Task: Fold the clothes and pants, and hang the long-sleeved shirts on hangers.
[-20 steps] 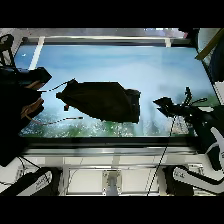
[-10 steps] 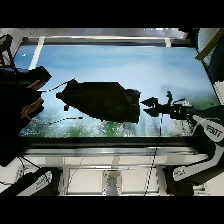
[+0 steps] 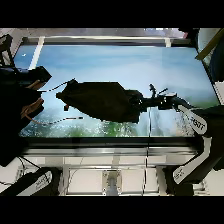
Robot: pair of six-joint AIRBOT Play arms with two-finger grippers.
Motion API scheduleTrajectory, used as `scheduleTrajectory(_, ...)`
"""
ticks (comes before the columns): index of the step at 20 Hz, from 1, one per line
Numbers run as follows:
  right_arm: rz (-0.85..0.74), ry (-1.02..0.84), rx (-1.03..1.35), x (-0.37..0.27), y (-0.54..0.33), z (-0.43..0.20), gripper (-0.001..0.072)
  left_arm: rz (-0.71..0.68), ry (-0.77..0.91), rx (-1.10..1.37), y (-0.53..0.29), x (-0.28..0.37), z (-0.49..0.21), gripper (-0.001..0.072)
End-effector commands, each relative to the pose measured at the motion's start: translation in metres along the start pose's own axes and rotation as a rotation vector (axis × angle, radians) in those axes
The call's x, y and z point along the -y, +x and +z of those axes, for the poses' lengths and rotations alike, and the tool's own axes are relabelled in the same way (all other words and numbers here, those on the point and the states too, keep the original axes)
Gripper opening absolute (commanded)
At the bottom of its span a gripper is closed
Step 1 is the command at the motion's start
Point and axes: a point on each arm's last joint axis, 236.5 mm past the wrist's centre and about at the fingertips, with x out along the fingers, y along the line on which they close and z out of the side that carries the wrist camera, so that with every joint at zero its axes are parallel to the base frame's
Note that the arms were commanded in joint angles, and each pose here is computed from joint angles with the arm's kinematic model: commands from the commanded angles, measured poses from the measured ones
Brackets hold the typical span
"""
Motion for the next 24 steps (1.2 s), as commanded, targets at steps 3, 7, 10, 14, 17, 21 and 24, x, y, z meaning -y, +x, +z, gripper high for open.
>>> scheduleTrajectory(3,0.052,-0.074,-0.053,-0.039,-0.005,0.003,0.0009,0.001,0.000,0.001,0.000,0.000,0.000,0.0693)
scheduleTrajectory(7,0.123,-0.226,0.055,-0.098,-0.095,0.044,0.0007,0.001,0.000,0.001,0.000,0.000,0.000,0.0693)
scheduleTrajectory(10,0.031,-0.241,0.253,-0.112,-0.210,0.076,0.0007,0.001,0.000,0.002,-0.001,0.000,0.000,0.0693)
scheduleTrajectory(14,-0.173,-0.155,0.546,-0.104,-0.384,0.061,0.0007,0.001,-0.001,0.002,0.000,0.000,0.000,0.0693)
scheduleTrajectory(17,-0.369,0.015,0.722,-0.071,-0.491,0.009,0.0006,-0.004,-0.003,0.002,0.000,0.001,0.000,0.0692)
scheduleTrajectory(21,-0.512,0.277,0.894,-0.026,-0.586,-0.085,0.0006,-0.007,-0.005,0.002,0.000,0.002,0.000,0.0693)
scheduleTrajectory(24,-0.558,0.485,1.016,0.006,-0.627,-0.145,0.0006,-0.036,-0.019,0.004,-0.001,0.008,0.001,0.0693)
